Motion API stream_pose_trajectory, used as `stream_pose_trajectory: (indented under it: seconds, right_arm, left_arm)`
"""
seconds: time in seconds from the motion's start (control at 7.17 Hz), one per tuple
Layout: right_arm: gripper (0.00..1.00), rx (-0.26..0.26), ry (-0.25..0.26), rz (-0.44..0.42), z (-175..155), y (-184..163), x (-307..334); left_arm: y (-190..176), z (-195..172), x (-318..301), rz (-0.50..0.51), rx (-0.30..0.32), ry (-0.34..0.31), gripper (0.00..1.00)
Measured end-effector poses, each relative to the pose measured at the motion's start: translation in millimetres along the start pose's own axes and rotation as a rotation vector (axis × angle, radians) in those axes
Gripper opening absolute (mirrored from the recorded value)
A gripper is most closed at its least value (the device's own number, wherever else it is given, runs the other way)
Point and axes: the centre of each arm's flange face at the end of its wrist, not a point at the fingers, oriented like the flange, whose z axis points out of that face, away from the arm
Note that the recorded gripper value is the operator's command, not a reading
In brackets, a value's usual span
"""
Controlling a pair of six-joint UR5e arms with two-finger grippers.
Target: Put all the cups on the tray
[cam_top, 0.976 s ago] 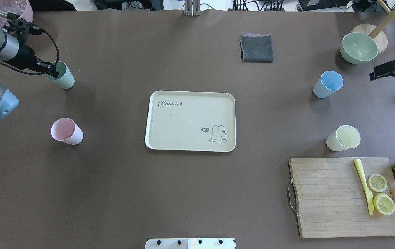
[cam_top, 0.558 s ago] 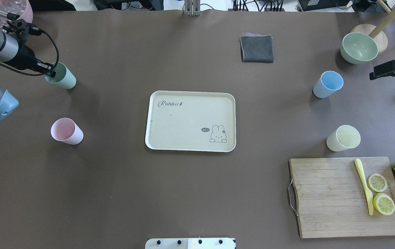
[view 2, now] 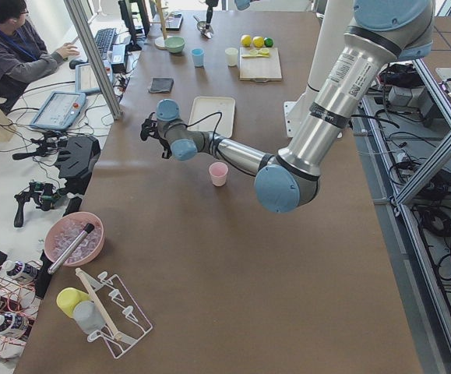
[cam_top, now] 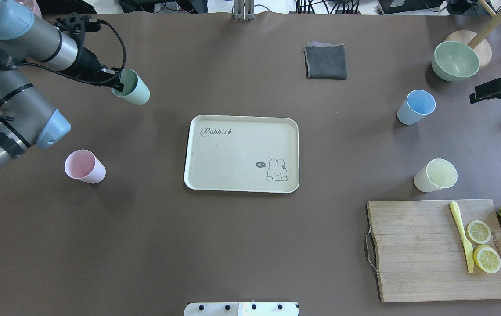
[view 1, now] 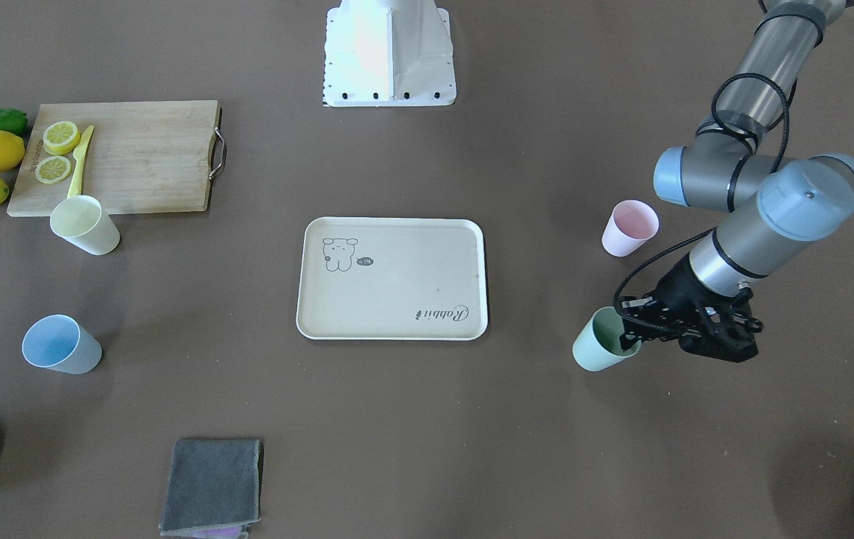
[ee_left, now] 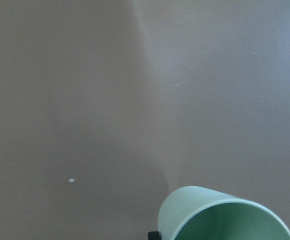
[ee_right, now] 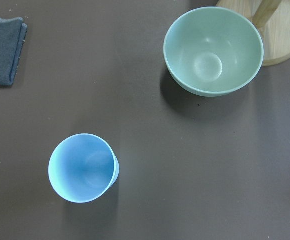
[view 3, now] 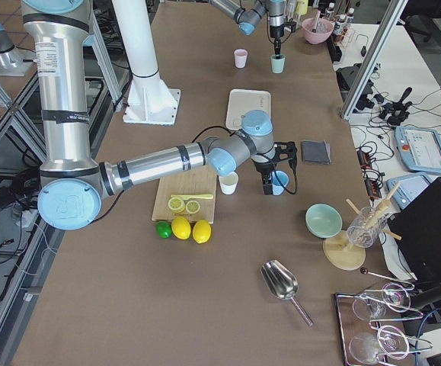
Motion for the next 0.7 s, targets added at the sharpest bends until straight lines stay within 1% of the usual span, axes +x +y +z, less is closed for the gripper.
stream_pose_trajectory:
  seconds: [0.14,0.28,0.56,0.7]
  right_arm:
    - [1.00,0.002,0.015,0.002,3.2,-0.2,1.8]
    - [1.00,0.002,0.023,0.001,6.0,-0.5,1.7]
    - [1.00,0.001,0.028,0.001,8.8,-0.8,1.3]
    - [1.00,-0.003,0.029,0.000,11.3,-0.5,0.9]
  left_arm:
    - [7.8,12.3,45.3,-0.025,-0.005,-0.014,0.00]
    - [17.4,23.2,83.7,-0.028,-0.013,-0.035,0.00]
    - [24.5,30.1,137.4,-0.023,-0.036,-0.052,0.00]
    - [29.0,34.1,151.2,-0.017,-0.045,-0.057,0.00]
